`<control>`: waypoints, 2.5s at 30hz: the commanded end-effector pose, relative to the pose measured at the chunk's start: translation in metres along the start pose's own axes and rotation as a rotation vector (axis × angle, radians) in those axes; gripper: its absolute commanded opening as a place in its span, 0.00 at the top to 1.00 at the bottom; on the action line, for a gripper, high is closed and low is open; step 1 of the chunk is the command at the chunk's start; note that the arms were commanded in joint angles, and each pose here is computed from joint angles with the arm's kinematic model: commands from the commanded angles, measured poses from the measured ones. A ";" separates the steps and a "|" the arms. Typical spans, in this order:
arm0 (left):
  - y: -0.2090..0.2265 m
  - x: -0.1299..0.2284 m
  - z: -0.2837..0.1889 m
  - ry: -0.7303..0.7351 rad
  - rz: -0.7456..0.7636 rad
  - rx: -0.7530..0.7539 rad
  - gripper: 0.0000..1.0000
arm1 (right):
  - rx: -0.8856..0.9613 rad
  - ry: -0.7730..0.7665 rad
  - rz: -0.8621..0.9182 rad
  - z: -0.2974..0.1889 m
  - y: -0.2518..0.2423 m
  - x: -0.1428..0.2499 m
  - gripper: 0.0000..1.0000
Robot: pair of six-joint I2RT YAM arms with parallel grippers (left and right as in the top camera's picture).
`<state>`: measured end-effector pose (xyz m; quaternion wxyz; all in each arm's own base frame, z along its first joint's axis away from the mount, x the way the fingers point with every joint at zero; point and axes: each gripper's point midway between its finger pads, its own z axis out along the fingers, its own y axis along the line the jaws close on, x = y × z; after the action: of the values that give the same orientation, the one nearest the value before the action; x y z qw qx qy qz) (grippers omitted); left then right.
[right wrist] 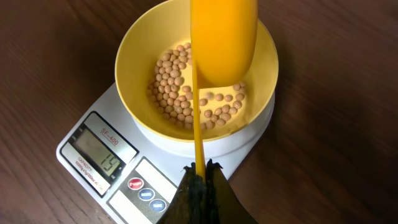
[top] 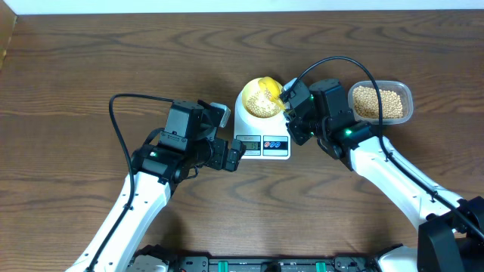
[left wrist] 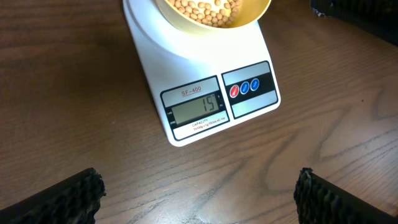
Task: Scoop item into bowl and weigh 50g on scale
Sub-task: 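Tip the scoop to pour soybeans into the yellow bowl, then carry the empty scoop back to the soybean tub with the right gripper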
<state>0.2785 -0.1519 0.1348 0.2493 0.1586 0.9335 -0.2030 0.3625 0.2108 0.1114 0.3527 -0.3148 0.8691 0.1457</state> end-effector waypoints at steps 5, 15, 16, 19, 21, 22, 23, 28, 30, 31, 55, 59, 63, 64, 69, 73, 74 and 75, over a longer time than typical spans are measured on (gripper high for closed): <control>0.001 0.000 0.001 0.001 0.003 -0.009 0.00 | 0.010 -0.031 -0.047 -0.010 0.001 -0.011 0.99; 0.001 0.000 0.001 0.001 0.003 -0.009 0.00 | 0.056 0.003 -0.145 -0.007 0.010 -0.007 0.99; 0.001 0.000 0.001 0.001 0.003 -0.009 0.00 | 0.060 0.001 -0.150 -0.007 0.011 -0.008 0.99; 0.001 0.000 0.001 0.001 0.003 -0.009 0.00 | 0.063 -0.006 -0.158 -0.007 0.012 -0.010 0.99; 0.001 0.000 0.001 0.001 0.003 -0.009 0.00 | 0.064 -0.010 -0.159 -0.007 0.012 -0.011 0.99; 0.001 0.000 0.001 0.001 0.003 -0.009 0.00 | 0.064 -0.014 -0.159 -0.008 0.012 -0.012 0.99; 0.001 0.000 0.001 0.001 0.003 -0.009 0.00 | 0.065 -0.016 -0.160 -0.008 0.012 -0.013 0.99; 0.002 0.000 0.001 0.001 0.003 -0.010 0.00 | 0.073 -0.050 -0.164 -0.019 0.013 -0.023 0.99; 0.002 0.000 0.001 0.001 0.003 -0.010 0.00 | 0.092 -0.063 -0.166 -0.024 0.010 -0.027 0.99; 0.002 0.000 0.001 0.001 0.003 -0.010 0.00 | 0.099 -0.064 -0.166 -0.025 0.009 -0.027 0.99; 0.002 0.000 0.001 0.001 0.003 -0.010 0.00 | -0.076 -0.253 0.513 -0.075 -0.043 -0.053 0.99; 0.002 0.000 0.001 0.001 0.003 -0.010 0.00 | 0.011 -0.249 0.701 -0.096 -0.093 -0.029 0.99; 0.002 0.000 0.001 0.001 0.003 -0.010 0.00 | 0.107 -0.171 0.843 -0.113 -0.131 0.014 0.99; 0.001 0.000 0.001 0.001 0.003 -0.009 0.00 | 0.132 -0.146 0.864 -0.118 -0.139 0.026 0.99; 0.001 0.000 0.001 0.001 0.003 -0.009 0.00 | 0.324 -0.021 0.891 -0.149 -0.169 0.062 0.99; 0.001 0.000 0.001 0.001 0.003 -0.009 0.00 | 0.424 0.036 0.872 -0.162 -0.178 0.070 0.99; 0.002 0.000 0.001 0.001 0.003 -0.010 0.00 | 0.428 0.043 0.862 -0.162 -0.178 0.071 0.99; 0.002 0.000 0.001 0.001 0.003 -0.010 0.00 | 0.425 0.052 0.846 -0.160 -0.178 0.073 0.99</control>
<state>0.2785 -0.1518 0.1346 0.2492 0.1586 0.9336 -0.2028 0.3528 -0.0200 0.1625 0.2843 0.1629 0.9356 0.1317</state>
